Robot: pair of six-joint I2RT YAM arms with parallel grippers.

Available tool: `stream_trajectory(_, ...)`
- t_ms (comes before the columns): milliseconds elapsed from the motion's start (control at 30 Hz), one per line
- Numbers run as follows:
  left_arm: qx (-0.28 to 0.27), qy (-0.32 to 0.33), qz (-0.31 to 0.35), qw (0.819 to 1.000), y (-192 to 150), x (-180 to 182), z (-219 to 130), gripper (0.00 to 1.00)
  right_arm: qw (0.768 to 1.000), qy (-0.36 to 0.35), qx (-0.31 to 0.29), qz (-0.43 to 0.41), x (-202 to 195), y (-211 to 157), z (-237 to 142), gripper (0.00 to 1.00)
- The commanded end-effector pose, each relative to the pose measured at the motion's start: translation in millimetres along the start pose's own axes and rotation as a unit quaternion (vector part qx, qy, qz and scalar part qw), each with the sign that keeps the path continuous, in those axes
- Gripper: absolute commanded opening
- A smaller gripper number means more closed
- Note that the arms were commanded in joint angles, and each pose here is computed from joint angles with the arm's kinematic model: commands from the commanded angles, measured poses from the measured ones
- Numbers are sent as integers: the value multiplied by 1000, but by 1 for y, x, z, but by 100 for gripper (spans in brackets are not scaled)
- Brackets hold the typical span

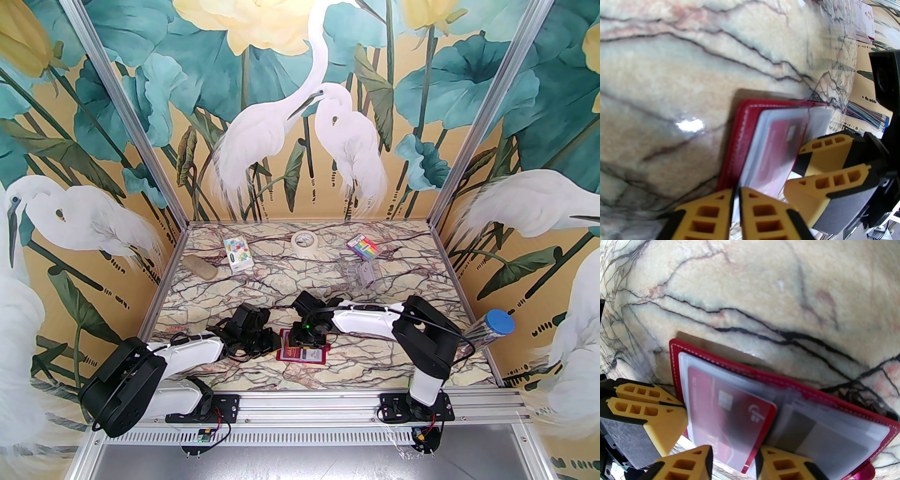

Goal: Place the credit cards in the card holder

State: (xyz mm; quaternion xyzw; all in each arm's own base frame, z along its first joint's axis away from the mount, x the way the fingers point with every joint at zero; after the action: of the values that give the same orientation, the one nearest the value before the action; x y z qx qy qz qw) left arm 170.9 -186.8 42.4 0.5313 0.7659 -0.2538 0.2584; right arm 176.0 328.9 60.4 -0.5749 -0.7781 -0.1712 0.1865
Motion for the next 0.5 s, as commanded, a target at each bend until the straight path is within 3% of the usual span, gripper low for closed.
stream_trajectory(0,-3,54,-16,998,-4,27,7,14,1000,13,-6,-16,15,4,-2,37)
stream_trajectory(233,-21,41,-6,999,-4,15,-8,25,998,-30,-33,-46,16,5,-40,47)
stream_trajectory(467,-61,27,14,998,-4,-5,-38,47,987,-140,-57,-49,-15,-6,-75,53)
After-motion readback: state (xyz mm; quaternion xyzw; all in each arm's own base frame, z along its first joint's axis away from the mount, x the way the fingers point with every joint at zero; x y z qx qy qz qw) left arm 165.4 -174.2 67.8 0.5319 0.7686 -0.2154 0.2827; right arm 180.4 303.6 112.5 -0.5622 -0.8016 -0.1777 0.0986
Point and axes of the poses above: each hand's point on the last joint's axis, 136 mm out from that joint toward the fingers, its own z axis out along the fingers, its own x axis along the line the jaws close on, y = z × x, the point moved 4 cm from there along -z, back along the fingers, and after that the axes turned 11 degrees about -z, right-handed, at the moved point
